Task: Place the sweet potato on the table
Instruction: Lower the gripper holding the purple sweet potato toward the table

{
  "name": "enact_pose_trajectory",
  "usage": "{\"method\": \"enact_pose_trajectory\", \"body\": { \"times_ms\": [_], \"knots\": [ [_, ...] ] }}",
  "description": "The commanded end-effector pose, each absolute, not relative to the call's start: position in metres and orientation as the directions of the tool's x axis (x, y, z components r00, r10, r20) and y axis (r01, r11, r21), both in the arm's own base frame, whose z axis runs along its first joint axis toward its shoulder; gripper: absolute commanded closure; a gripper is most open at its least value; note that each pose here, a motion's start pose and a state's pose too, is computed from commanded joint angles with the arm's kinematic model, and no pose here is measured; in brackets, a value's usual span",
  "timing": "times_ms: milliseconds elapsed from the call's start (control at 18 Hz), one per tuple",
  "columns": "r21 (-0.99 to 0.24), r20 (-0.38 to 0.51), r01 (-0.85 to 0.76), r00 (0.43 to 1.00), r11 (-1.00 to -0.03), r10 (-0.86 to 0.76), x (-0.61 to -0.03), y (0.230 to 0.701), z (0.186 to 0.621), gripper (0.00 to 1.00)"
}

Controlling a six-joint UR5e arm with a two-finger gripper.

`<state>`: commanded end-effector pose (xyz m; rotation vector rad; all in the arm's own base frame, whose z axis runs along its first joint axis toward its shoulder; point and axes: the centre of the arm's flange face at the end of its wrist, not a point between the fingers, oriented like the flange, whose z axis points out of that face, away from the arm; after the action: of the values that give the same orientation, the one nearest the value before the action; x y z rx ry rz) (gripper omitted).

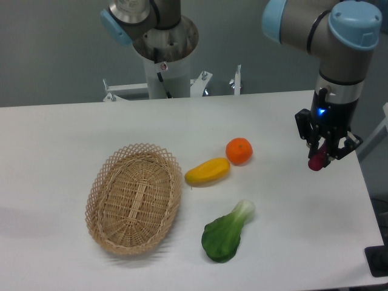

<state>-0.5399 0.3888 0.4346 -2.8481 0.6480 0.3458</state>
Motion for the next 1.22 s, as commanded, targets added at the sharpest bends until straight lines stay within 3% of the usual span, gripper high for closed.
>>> {"method": "enact_pose_trajectory", "body": {
  "times_ms": [556,1222],
  "knots": [
    [-0.14,-0.253,-0.444,0.88,-0.885,-0.402,-0.534,0.388,0.419,0.78],
    [-0.121,-0.327,-0.444,0.862,-0.888,-0.386,-0.538,0.39,0.335,0.78]
  ]
}}
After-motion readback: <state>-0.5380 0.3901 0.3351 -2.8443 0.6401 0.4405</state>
